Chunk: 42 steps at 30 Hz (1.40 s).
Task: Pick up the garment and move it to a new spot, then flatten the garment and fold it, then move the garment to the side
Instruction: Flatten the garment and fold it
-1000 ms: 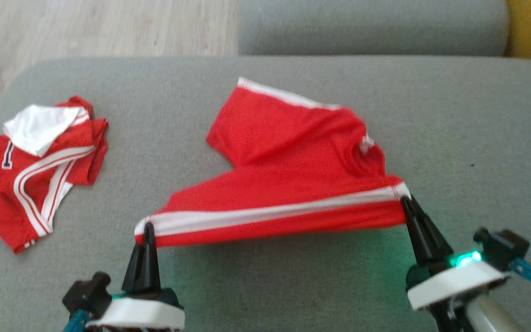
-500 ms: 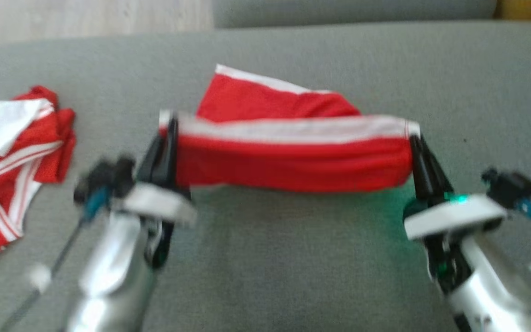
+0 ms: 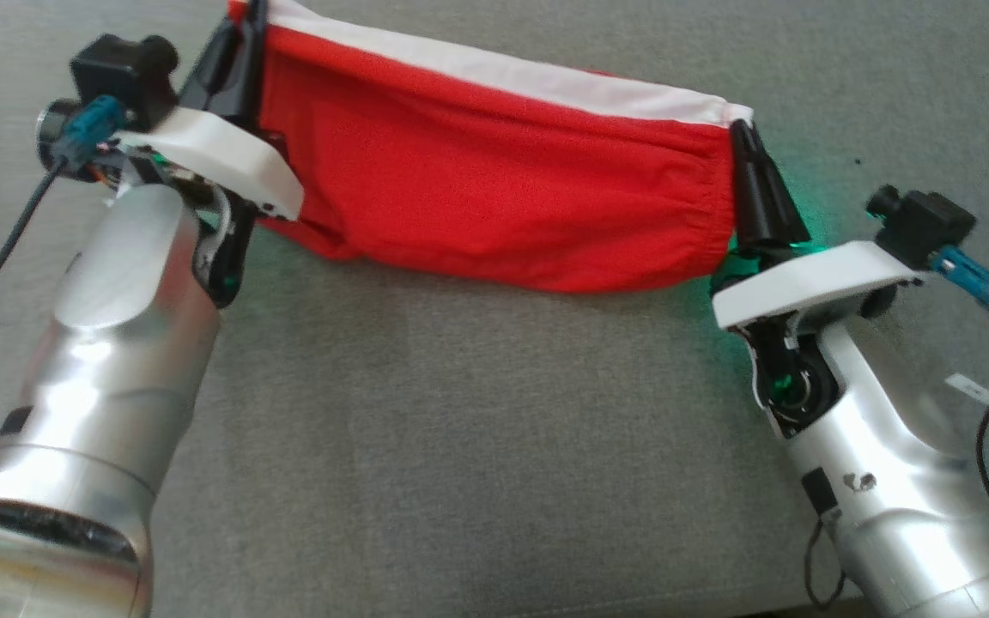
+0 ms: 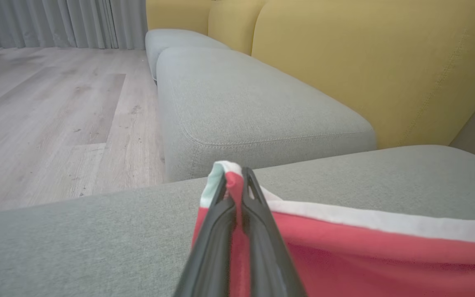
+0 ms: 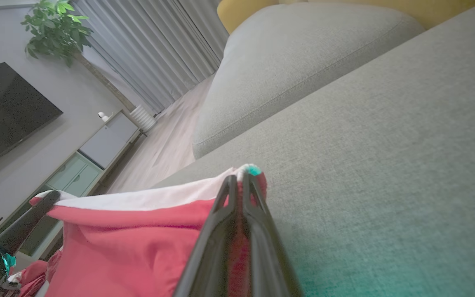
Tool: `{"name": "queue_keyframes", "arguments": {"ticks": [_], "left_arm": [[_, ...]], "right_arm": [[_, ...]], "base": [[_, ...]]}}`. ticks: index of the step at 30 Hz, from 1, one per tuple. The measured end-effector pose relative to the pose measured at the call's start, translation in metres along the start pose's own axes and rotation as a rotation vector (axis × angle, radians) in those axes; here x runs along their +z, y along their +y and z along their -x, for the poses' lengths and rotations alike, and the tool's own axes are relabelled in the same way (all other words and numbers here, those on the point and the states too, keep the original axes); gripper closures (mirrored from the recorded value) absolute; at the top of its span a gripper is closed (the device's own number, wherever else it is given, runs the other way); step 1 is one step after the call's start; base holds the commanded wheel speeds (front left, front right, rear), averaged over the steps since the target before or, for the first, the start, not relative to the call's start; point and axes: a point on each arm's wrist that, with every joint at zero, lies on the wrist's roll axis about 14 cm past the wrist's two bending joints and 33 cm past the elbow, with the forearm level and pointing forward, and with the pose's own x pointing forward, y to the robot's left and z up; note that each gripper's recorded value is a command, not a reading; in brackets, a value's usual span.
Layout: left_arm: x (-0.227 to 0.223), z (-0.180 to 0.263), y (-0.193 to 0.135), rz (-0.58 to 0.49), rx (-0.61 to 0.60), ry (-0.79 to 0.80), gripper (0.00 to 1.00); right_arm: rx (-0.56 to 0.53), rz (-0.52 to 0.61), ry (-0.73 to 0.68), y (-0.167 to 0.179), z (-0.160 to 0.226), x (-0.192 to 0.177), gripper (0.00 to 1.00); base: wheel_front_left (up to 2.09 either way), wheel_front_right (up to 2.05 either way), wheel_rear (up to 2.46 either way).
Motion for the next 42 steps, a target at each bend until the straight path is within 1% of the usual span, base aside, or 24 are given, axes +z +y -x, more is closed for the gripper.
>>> {"name": "queue_keyframes", "arguments": {"ticks": [3,4,5,6,10,14,18,24,28,31,35,38,42], "left_arm": [[-0.017,-0.009,-0.004,0.008,-0.013,0.039,1.0],[-0.024,-0.01,-0.007,0.007,-0.021,0.053,0.85],[-0.03,-0.01,-0.008,0.009,-0.022,0.065,0.26],[-0.033,-0.009,-0.007,0.014,-0.016,0.075,0.0],[-0.029,-0.003,-0.002,0.022,0.007,0.068,0.0],[-0.008,0.005,0.001,0.05,0.038,0.004,0.0],[-0.002,0.026,0.004,0.094,0.089,-0.036,0.0],[-0.021,0.052,-0.009,0.197,0.122,-0.026,0.0],[-0.028,0.053,-0.017,0.201,0.113,-0.013,0.0],[-0.03,0.052,-0.017,0.206,0.113,-0.009,0.0],[-0.046,0.051,-0.017,0.199,0.119,0.038,0.0],[-0.063,0.052,-0.019,0.199,0.124,0.091,0.0],[-0.087,0.054,-0.016,0.168,0.141,0.172,0.0]], "right_arm": [[-0.013,-0.004,0.008,-0.004,-0.002,-0.004,1.0],[-0.02,-0.006,0.01,-0.006,-0.002,-0.005,0.95],[-0.026,-0.006,0.013,-0.008,-0.001,-0.006,0.13],[-0.033,-0.008,0.014,-0.009,0.0,-0.006,0.0],[-0.043,0.015,-0.004,-0.011,0.003,0.002,0.0],[-0.058,0.094,-0.046,-0.017,0.01,0.02,0.0],[-0.098,0.193,-0.056,-0.029,0.03,0.025,0.0],[-0.119,0.387,-0.089,-0.035,0.049,0.04,0.0],[-0.146,0.483,-0.115,-0.042,0.052,0.054,0.0],[-0.153,0.504,-0.112,-0.044,0.052,0.054,0.0],[-0.173,0.516,-0.09,-0.05,0.058,0.046,0.0],[-0.191,0.519,-0.074,-0.056,0.064,0.042,0.0],[-0.208,0.516,-0.064,-0.062,0.067,0.039,0.0]], "base": [[0.0,0.0,0.0],[0.0,0.0,0.0],[0.0,0.0,0.0],[0.0,0.0,0.0],[0.0,0.0,0.0],[0.0,0.0,0.0],[0.0,0.0,0.0],[0.0,0.0,0.0],[0.0,0.0,0.0],[0.0,0.0,0.0],[0.0,0.0,0.0],[0.0,0.0,0.0],[0.0,0.0,0.0]]}}
